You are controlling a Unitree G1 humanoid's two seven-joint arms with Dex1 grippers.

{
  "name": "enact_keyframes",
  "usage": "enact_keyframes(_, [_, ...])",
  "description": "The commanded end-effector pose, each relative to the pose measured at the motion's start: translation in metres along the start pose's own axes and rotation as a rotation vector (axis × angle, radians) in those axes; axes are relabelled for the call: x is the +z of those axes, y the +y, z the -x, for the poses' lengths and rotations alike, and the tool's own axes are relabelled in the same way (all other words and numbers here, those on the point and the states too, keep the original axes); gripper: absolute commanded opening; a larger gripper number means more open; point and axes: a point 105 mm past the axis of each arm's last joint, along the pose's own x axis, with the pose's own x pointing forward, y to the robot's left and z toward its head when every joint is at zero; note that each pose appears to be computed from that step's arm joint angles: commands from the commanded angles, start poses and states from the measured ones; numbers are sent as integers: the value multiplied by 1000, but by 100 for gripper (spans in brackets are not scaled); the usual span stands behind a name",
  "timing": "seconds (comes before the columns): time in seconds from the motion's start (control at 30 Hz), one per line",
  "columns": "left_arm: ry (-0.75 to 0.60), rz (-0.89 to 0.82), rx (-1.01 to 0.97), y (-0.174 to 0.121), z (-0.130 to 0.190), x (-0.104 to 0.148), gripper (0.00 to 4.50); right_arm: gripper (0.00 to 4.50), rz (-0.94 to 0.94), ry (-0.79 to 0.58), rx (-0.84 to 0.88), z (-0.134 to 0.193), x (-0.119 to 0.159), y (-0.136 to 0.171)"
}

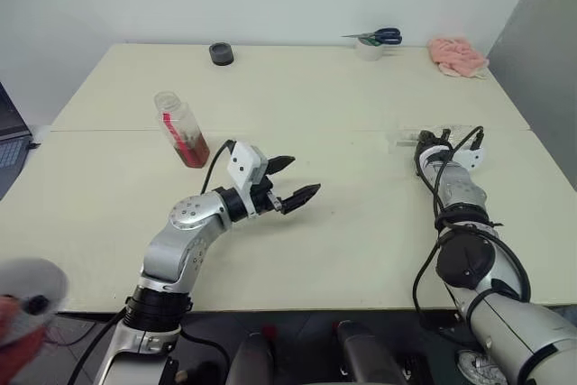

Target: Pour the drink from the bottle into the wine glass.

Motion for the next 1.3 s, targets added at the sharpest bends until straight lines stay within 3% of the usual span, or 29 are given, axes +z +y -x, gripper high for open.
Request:
enact_keyframes(0.03, [-39,-51,25,3,4,16,450,28,190,22,98,0,-10,24])
enact_keyframes(0.1, [-40,-54,46,6,8,16,450,28,374,20,206,4,-19,49])
enact_keyframes(0.17, [-47,-54,92,13,18,18,450,28,681,29,452,24,-51,96])
enact_keyframes(0.23, [-52,-35,126,18,29,19,450,28,923,57,637,49,-90,120])
enact_keyframes(0.33, [-50,0,142,18,42,19,450,28,1176,55,772,71,-126,121])
enact_keyframes(0.43, [-33,43,185,20,59,15,450,28,1408,67,907,88,-168,102])
enact_keyframes(0.67, [-29,74,286,21,81,15,450,28,1531,101,943,88,-206,58])
enact_keyframes(0.9, [-22,72,340,18,92,18,450,27,1553,139,851,75,-211,26])
enact_keyframes(1.07, [-14,70,351,18,95,18,450,27,1553,262,818,73,-216,3])
enact_keyframes(1.23, [-7,73,352,20,94,17,450,27,1705,279,770,67,-208,-15])
enact_keyframes(1.3, [-6,76,353,21,94,16,450,102,1685,270,765,66,-205,-13])
